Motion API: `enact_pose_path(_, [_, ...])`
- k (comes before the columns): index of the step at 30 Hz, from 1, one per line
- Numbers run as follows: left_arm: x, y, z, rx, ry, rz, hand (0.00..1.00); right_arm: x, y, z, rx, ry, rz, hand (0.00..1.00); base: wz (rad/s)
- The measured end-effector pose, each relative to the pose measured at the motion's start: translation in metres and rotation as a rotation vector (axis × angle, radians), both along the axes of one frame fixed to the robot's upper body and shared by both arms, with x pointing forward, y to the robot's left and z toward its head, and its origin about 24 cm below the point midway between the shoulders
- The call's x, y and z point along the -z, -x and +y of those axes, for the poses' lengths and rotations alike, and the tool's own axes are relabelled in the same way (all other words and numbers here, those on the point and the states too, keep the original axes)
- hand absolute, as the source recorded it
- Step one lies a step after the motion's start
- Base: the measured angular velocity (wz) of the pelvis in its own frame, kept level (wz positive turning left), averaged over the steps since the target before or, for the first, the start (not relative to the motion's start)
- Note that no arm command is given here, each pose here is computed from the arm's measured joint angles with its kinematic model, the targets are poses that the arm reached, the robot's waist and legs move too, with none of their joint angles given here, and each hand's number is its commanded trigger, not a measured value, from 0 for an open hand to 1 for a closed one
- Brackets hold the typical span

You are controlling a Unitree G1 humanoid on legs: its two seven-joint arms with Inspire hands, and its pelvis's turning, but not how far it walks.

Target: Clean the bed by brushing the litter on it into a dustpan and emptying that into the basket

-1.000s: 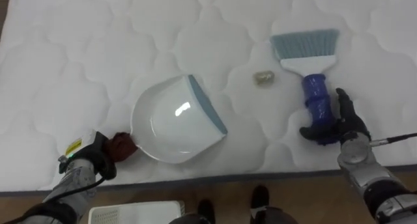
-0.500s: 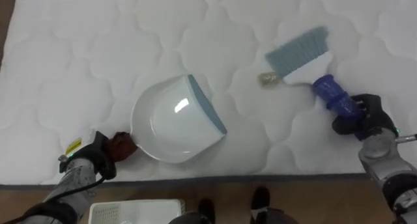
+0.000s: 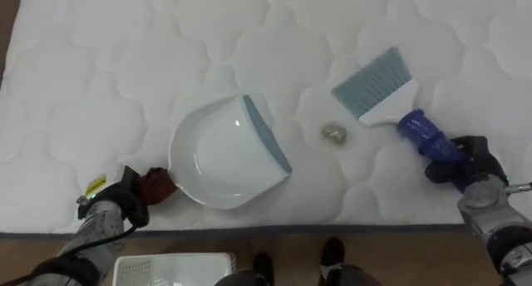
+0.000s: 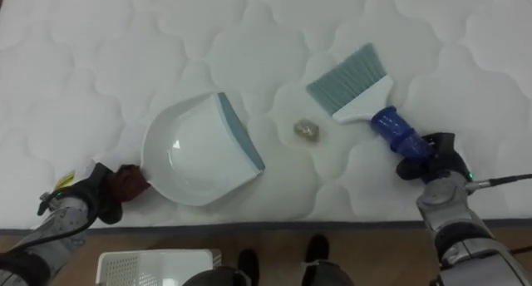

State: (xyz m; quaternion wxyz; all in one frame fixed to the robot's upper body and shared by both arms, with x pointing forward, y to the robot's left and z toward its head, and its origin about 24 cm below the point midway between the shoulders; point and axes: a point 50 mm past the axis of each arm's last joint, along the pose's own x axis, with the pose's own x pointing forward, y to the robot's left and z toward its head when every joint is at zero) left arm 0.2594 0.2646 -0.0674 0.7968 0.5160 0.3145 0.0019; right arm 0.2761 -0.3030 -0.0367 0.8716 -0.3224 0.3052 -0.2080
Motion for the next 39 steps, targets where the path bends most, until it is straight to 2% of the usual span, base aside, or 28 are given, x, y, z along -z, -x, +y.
enact_pose_path(7, [-0.002, -0.002, -0.002, 0.010, -0.017, -0.016, 1.00, 0.002, 0.004, -0.002, 0.011, 0.029, 0.024, 1.00, 0.00])
enact_pose_path(16, [-0.009, -0.006, 0.005, 0.045, -0.110, -0.041, 1.00, -0.001, 0.010, -0.017, -0.013, 0.197, 0.106, 1.00, -0.01])
enact_pose_path(19, [-0.017, -0.010, 0.013, 0.061, -0.166, -0.047, 1.00, -0.006, 0.013, -0.027, -0.051, 0.294, 0.153, 1.00, -0.05])
enact_pose_path(21, [-0.023, -0.013, 0.019, 0.074, -0.201, -0.060, 1.00, -0.017, 0.013, -0.043, -0.074, 0.395, 0.182, 1.00, 0.00])
enact_pose_path(27, [-0.036, -0.020, 0.027, 0.116, -0.312, -0.086, 1.00, -0.041, 0.015, -0.071, -0.160, 0.631, 0.270, 1.00, -0.01])
enact_pose_path(39, [-0.060, -0.035, 0.033, 0.207, -0.433, -0.141, 1.00, -0.082, -0.018, -0.072, -0.382, 0.969, 0.361, 1.00, -0.01])
